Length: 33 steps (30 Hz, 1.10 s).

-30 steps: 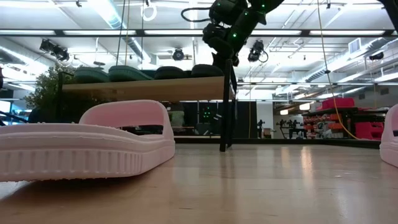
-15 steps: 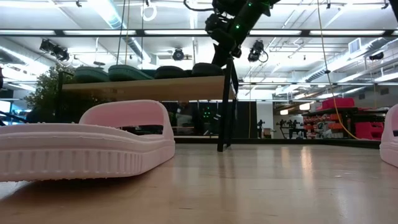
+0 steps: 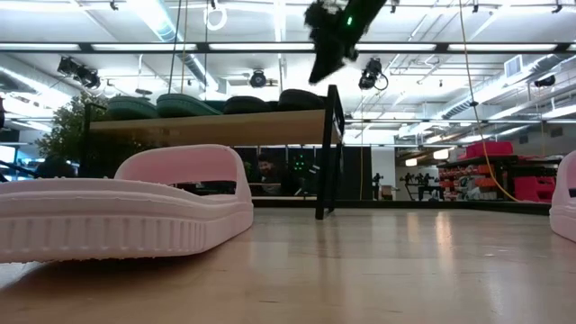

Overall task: Pick and place slides into the shelf
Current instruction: Adjust the shelf

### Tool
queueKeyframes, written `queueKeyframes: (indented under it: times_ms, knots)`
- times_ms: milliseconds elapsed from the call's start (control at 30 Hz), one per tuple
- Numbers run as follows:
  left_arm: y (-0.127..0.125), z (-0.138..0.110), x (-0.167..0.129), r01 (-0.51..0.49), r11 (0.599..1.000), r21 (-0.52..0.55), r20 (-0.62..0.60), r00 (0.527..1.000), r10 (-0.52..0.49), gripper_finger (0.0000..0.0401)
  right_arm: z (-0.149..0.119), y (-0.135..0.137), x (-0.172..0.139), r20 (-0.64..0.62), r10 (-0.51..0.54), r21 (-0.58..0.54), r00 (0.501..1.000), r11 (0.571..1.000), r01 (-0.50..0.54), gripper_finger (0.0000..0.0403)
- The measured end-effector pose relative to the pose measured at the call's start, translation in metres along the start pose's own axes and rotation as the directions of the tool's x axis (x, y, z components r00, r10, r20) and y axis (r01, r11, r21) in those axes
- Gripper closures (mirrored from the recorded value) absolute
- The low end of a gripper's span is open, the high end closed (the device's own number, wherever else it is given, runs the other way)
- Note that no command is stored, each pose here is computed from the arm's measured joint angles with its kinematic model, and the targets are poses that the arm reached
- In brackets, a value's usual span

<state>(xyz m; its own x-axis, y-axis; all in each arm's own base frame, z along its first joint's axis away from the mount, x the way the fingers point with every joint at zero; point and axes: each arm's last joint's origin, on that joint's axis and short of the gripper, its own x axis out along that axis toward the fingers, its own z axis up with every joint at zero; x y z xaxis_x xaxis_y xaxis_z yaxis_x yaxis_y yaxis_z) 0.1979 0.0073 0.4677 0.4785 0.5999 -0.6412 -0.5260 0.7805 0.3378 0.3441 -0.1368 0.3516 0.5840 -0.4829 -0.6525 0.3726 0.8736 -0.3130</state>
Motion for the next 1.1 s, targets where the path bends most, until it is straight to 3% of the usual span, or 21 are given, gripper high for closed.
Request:
queueKeyframes:
  times_ms: [100, 267, 400, 533, 700, 967, 1100]
  knots:
    - [0.0, 0.0, 0.0, 0.0, 1.0, 0.001, 0.0, 1.0, 0.0, 0.0222, 0.005, 0.001, -0.027, 0.067, 0.036, 0.032, 0.997, 0.999, -0.038, 0.0292]
    - [0.0, 0.0, 0.0, 0.0, 1.0, 0.0, 0.0, 1.0, 0.0, 0.0224, 0.001, 0.01, -0.068, 0.089, 0.183, 0.151, 0.979, 0.969, -0.194, 0.0296]
    - [0.0, 0.0, 0.0, 0.0, 1.0, 0.0, 0.0, 1.0, 0.0, 0.0221, -0.009, 0.029, -0.098, 0.027, 0.321, 0.206, 0.947, 0.925, -0.319, 0.0295]
    - [0.0, 0.0, 0.0, 0.0, 1.0, 0.0, 0.0, 1.0, 0.0, 0.0222, -0.019, 0.059, -0.115, -0.08, 0.403, 0.245, 0.912, 0.895, -0.374, 0.0297]
    - [0.0, 0.0, 0.0, 0.0, 1.0, -0.019, 0.0, 1.0, 0.0, 0.0224, -0.031, 0.114, -0.112, -0.17, 0.452, 0.22, 0.876, 0.883, -0.414, 0.0303]
    - [0.0, 0.0, 0.0, 0.0, 0.999, -0.053, 0.001, 1.0, 0.0, 0.0222, -0.076, 0.19, -0.077, -0.322, 0.375, 0.137, 0.869, 0.927, -0.349, 0.0313]
    - [0.0, 0.001, 0.0, 0.002, 0.998, -0.056, 0.005, 1.0, -0.001, 0.0225, -0.081, 0.203, -0.063, -0.231, 0.379, 0.116, 0.896, 0.925, -0.361, 0.032]
